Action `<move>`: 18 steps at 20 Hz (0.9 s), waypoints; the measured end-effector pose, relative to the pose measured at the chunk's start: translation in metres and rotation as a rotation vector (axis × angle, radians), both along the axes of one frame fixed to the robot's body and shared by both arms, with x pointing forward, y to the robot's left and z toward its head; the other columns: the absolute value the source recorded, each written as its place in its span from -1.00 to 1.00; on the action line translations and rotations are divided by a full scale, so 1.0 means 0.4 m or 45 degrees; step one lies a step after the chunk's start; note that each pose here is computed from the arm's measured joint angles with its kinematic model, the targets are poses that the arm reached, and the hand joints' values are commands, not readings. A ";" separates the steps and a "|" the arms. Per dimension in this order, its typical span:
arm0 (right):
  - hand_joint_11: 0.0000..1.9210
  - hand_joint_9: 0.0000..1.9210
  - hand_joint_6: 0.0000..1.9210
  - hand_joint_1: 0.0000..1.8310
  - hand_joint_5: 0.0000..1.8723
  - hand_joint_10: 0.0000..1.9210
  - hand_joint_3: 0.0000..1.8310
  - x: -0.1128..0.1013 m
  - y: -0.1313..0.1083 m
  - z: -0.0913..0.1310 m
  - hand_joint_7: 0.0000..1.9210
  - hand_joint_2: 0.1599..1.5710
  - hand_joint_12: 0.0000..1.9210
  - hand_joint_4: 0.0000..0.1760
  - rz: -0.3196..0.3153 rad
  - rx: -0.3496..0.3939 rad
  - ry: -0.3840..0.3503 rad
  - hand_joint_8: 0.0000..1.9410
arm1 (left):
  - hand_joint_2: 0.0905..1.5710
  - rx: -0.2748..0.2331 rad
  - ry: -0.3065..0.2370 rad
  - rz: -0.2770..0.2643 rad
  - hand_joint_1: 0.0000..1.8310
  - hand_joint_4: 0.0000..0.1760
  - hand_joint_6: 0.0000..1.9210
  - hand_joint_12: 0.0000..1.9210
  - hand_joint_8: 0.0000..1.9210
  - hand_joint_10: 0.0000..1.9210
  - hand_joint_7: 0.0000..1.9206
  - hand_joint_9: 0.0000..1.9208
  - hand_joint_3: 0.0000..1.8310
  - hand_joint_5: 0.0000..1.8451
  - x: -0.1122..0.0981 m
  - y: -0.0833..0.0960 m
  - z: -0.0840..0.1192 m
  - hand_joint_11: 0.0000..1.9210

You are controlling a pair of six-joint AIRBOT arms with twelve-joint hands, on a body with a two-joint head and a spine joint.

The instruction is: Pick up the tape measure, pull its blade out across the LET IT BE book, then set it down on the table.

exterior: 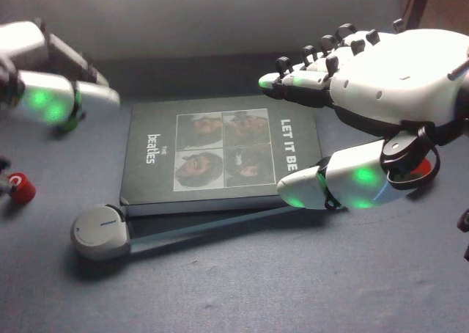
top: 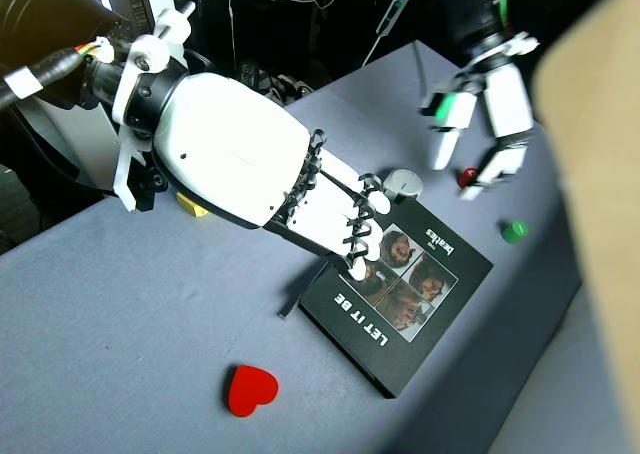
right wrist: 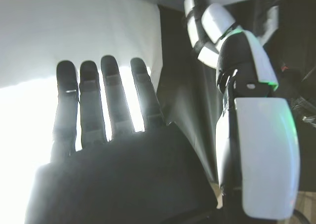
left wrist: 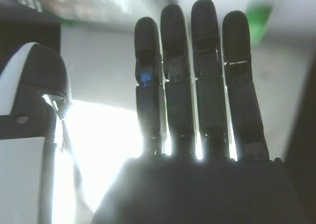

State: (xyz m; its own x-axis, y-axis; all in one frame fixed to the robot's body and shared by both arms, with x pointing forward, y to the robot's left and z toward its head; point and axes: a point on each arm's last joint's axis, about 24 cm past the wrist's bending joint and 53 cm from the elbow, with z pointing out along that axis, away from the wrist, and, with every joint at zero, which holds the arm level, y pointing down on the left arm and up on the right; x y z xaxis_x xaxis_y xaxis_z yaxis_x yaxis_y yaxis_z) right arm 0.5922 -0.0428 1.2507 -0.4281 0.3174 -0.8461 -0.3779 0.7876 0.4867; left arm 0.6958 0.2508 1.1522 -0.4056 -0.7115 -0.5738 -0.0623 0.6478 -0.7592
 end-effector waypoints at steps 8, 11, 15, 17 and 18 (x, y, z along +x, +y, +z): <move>0.74 0.46 1.00 0.11 0.07 1.00 -1.00 -0.017 0.009 -0.003 0.24 0.27 1.00 -1.00 0.009 -0.004 0.007 1.00 | 0.33 -0.037 -0.036 -0.053 0.20 -1.00 1.00 1.00 1.00 1.00 0.25 0.32 -1.00 0.22 -0.055 -0.143 0.067 0.37; 0.86 0.67 1.00 0.06 0.35 1.00 -0.99 -0.016 0.006 -0.001 0.52 0.47 1.00 -1.00 0.003 -0.012 -0.002 1.00 | 0.35 0.085 -0.084 -0.030 0.17 -1.00 1.00 1.00 1.00 1.00 0.57 0.66 -1.00 0.49 -0.080 -0.210 0.084 0.70; 0.86 0.67 1.00 -0.01 0.38 1.00 -0.99 -0.021 0.010 -0.002 0.53 0.59 1.00 0.97 0.009 -0.012 0.000 1.00 | 0.37 0.137 -0.022 0.050 0.12 -1.00 1.00 1.00 1.00 1.00 0.58 0.65 -0.99 0.49 -0.112 -0.293 0.067 0.70; 0.86 0.67 1.00 -0.02 0.38 1.00 -0.99 -0.026 0.015 -0.002 0.53 0.61 1.00 0.99 0.017 -0.011 0.000 1.00 | 0.38 0.156 -0.013 0.107 0.11 -0.60 1.00 1.00 1.00 1.00 0.57 0.64 -1.00 0.46 -0.123 -0.288 0.067 0.69; 0.85 0.67 1.00 -0.01 0.37 1.00 -0.99 -0.028 0.016 -0.002 0.52 0.62 1.00 1.00 0.019 -0.010 0.001 1.00 | 0.40 0.165 0.006 0.170 0.10 -0.61 1.00 1.00 1.00 1.00 0.56 0.63 -1.00 0.43 -0.129 -0.273 0.061 0.68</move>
